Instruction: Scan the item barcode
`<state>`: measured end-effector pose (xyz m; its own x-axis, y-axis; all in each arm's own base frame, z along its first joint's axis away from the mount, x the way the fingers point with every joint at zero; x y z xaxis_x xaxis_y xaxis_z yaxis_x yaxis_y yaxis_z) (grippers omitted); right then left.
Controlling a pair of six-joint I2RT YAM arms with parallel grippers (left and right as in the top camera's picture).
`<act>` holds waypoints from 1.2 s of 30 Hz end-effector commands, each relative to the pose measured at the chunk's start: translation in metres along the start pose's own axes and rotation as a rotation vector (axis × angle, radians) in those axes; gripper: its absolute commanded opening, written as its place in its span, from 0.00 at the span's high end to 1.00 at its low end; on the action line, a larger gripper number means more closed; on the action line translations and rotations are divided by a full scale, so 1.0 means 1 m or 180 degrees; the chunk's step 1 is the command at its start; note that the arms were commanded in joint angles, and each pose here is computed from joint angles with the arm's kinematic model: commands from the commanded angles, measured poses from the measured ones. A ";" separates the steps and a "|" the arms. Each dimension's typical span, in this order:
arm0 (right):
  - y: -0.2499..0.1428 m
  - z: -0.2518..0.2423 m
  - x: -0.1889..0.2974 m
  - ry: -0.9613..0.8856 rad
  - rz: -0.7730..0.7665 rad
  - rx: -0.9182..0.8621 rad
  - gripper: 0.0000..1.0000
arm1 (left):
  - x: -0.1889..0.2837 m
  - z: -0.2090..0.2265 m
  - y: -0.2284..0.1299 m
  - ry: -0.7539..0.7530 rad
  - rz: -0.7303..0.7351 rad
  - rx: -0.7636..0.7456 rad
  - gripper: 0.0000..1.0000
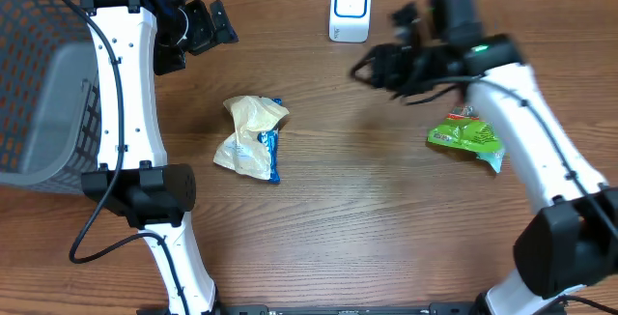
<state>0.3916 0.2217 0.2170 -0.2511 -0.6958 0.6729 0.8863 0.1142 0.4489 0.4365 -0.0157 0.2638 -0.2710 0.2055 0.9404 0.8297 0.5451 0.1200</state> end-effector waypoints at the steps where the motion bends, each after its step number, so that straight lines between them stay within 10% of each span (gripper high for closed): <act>1: -0.005 0.005 -0.024 -0.0445 -0.0014 -0.0088 0.39 | -0.003 -0.004 -0.003 -0.0023 0.0042 -0.0070 0.00; 24: -0.049 0.054 -0.154 -0.0446 0.0212 0.0201 0.37 | -0.003 0.003 0.001 0.0123 -0.0035 -0.0107 0.00; 27: -0.032 0.034 -0.133 -0.0467 0.0136 0.0033 0.37 | -0.011 0.002 -0.005 0.0143 0.0074 -0.0432 0.39; 36: -0.009 -0.056 -0.061 -0.0338 0.0215 -0.0476 0.34 | -0.083 0.024 -0.066 0.1005 0.0824 -0.0466 0.55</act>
<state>0.4186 0.2369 0.1091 -0.2117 -0.5362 0.8171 0.9641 0.0224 0.2645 0.4082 -0.0467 0.1963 -0.0048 0.1576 0.9875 0.9152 0.3987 -0.0591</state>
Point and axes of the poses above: each gripper's point midway between its finger pads, its own x axis back along the fingers, its own z axis along the line the jaws close on, y = z × x, the point moved 2 cm from there along x, back along the fingers, and after that the axes turned 11 degrees about x, right-handed, at the moved point
